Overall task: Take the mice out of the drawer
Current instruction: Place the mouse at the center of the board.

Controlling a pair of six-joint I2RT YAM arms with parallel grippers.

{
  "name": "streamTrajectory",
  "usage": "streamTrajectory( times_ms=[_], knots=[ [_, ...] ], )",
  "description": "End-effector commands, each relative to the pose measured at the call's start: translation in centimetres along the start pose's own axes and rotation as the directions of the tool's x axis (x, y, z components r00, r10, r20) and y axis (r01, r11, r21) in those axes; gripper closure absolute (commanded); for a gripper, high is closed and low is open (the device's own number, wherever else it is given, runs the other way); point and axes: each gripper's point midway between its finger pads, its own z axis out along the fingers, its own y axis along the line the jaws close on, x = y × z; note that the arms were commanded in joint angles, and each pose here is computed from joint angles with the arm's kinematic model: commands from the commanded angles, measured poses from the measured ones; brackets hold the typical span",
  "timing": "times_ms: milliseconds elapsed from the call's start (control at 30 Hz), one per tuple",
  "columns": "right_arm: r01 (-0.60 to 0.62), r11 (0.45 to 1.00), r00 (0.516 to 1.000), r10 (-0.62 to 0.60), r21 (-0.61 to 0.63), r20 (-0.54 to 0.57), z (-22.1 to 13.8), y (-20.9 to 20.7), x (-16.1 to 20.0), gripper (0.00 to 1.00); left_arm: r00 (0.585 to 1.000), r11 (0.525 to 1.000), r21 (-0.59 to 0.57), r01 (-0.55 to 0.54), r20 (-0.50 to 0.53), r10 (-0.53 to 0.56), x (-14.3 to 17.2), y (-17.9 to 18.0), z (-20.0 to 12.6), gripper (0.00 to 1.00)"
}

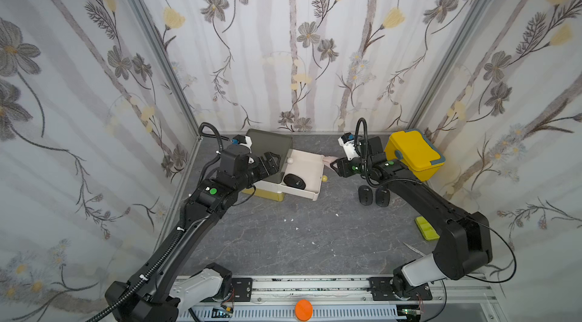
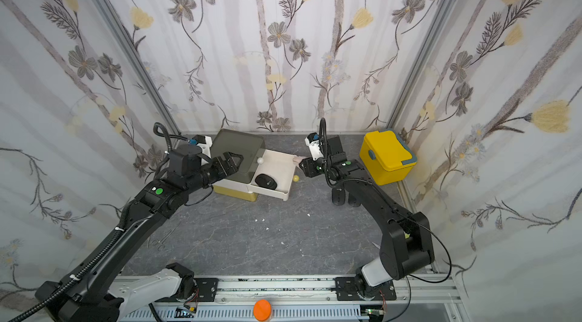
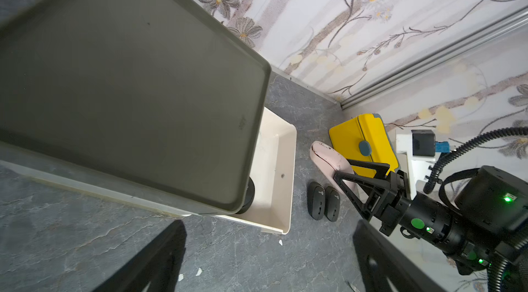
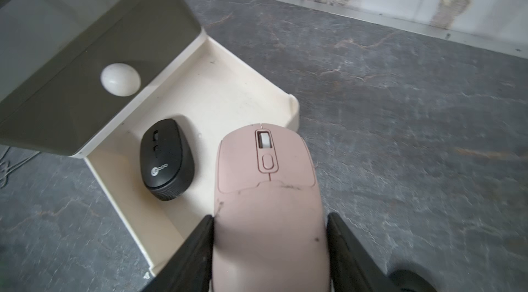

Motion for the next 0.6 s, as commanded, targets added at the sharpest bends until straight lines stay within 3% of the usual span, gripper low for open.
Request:
streamTrajectory(
  times_ms=[0, 200, 567],
  knots=[
    [-0.108, 0.991, 0.993, 0.104, 0.076, 0.05, -0.9, -1.7, 0.4, 0.42, 1.0, 0.999, 0.038, -0.002, 0.028, 0.001, -0.4, -1.6, 0.4, 0.07],
    [-0.171, 0.956, 0.985, 0.167, 0.237, 0.034, -1.0, -4.8, 4.0, 0.43, 1.0, 0.997, 0.072, -0.012, 0.006, 0.012, 0.8, -3.5, 1.6, 0.06],
    [-0.241, 0.909, 0.969, 0.243, 0.34, 0.036, 2.2, -7.2, 8.6, 0.44, 1.0, 0.997, 0.082, -0.003, 0.007, 0.002, 1.7, -4.2, 2.8, 0.06]
  ],
)
